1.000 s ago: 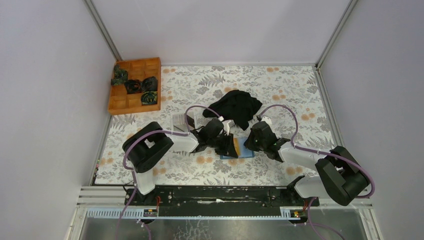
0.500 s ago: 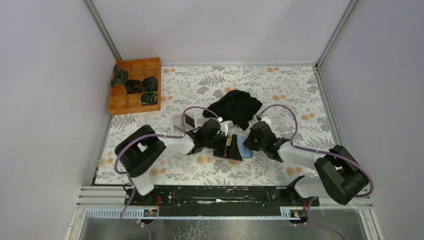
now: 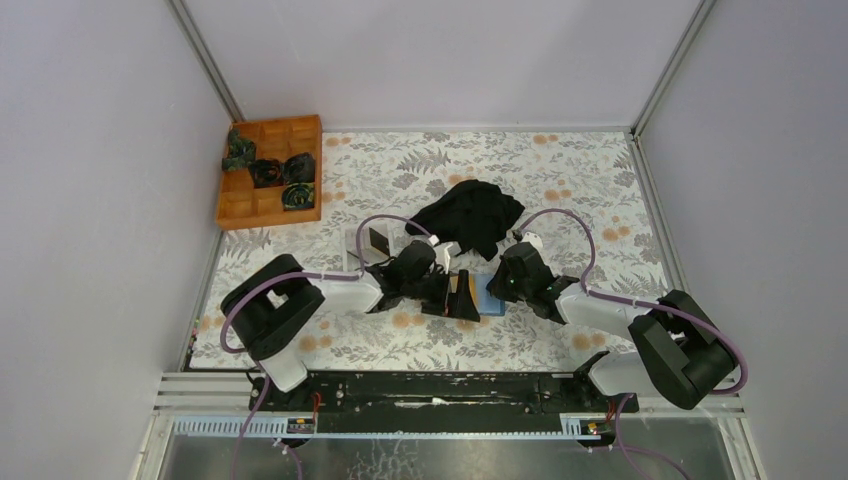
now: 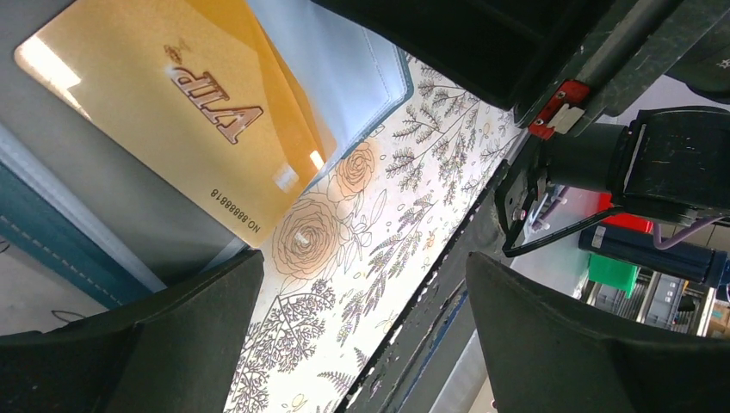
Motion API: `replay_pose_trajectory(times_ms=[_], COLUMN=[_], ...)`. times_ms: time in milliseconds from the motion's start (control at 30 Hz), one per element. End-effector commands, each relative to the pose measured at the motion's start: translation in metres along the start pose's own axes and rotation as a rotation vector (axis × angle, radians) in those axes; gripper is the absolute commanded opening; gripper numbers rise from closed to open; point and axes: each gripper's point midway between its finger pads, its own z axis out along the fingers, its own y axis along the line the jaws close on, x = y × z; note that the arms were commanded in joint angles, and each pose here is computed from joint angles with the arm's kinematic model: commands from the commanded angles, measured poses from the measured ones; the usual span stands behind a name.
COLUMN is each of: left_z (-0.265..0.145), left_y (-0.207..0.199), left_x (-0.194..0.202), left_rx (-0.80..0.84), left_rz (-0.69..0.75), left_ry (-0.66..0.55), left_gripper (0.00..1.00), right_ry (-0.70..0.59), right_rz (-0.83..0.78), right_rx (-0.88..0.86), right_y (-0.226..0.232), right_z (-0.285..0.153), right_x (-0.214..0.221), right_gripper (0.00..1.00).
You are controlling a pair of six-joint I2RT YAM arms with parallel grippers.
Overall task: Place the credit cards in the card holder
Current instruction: Insert the credit card into the card holder.
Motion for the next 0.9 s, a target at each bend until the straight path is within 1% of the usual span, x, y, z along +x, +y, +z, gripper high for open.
replay_pose_trajectory(times_ms=[0, 267, 467, 633, 800, 833, 867], left_z=[-0.033, -0.042, -0.056, -0.068, -0.072, -0.072, -0.073], left_y=[0.125, 0.124, 0.121, 0.114, 0.107, 0.106, 0.104], left_x=[0.104, 0.095, 0.072, 0.06, 0.051, 0.048, 0.044], left_rx=[-0.484, -0.521, -0.587, -0.605, -0.601, -0.601, -0.599], left_rz=[-0.186, -0.169, -0.128, -0.113, -0.083, -0.079, -0.072], left_ry=[0.251, 0.213, 0.122, 0.05, 0.026, 0.013, 0.001], left_gripper=[1.0, 1.0, 1.0, 1.0, 1.0, 0.96, 0.86], right_ry=[0.046, 0.046, 0.047, 0.046, 0.048, 0.048, 0.047], right_rz=[-0.019, -0.021, -0.023, -0.027, -0.026, -0.026, -0.027], right_rx=[0.075, 0.071, 0.071, 0.069, 0.065, 0.064, 0.066], right_y=[-0.021, -0.02, -0.02, -0.019, -0.019, -0.018, -0.019], right_z=[0.001, 0.001, 0.0, 0.0, 0.0, 0.0, -0.001], right_x=[0.016, 0.015, 0.015, 0.014, 0.014, 0.014, 0.014], right_gripper=[0.0, 0.0, 0.0, 0.0, 0.0, 0.0, 0.0])
